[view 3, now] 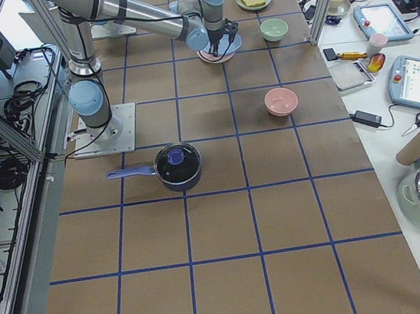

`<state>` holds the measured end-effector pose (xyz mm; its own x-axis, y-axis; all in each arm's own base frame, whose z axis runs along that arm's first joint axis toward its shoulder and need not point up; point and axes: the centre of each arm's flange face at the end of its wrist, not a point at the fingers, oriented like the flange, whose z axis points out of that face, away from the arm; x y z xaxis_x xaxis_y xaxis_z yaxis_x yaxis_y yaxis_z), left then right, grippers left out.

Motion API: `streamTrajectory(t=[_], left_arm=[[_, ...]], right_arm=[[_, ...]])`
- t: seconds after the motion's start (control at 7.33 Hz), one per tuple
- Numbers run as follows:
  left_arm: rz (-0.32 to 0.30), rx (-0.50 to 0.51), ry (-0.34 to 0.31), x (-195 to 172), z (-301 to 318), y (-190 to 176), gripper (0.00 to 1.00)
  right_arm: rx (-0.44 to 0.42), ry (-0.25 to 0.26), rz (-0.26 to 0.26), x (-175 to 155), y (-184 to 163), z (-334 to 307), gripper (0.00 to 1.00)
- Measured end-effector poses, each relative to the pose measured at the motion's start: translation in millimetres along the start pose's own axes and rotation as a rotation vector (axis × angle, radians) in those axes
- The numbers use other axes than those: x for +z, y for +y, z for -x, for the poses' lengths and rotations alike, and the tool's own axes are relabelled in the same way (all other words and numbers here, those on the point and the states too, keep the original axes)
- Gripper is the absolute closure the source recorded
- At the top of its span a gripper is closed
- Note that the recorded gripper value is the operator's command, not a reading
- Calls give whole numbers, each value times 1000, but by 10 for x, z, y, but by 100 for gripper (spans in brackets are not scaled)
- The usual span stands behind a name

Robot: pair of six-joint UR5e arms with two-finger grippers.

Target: Stack three plates with pink and blue

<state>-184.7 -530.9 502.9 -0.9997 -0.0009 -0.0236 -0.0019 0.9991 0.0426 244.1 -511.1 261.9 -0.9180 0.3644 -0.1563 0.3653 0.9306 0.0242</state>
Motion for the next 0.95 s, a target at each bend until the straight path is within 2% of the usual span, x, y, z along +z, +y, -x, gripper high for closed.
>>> streamTrajectory(t=[0.14, 0.41, 0.68, 0.95], left_arm=[[-11, -3, -1, 41, 26, 90, 0], [-37, -10, 2, 90, 61, 136, 0], [-52, -4, -1, 94, 76, 146, 0], [-57, -5, -3, 78, 88, 150, 0]], right_arm=[[22, -1, 0, 78, 27, 55, 100], [39, 3, 10, 168, 75, 110, 0], [23, 7, 8, 176, 78, 132, 0], [-75, 14, -15, -47, -205, 30, 0]])
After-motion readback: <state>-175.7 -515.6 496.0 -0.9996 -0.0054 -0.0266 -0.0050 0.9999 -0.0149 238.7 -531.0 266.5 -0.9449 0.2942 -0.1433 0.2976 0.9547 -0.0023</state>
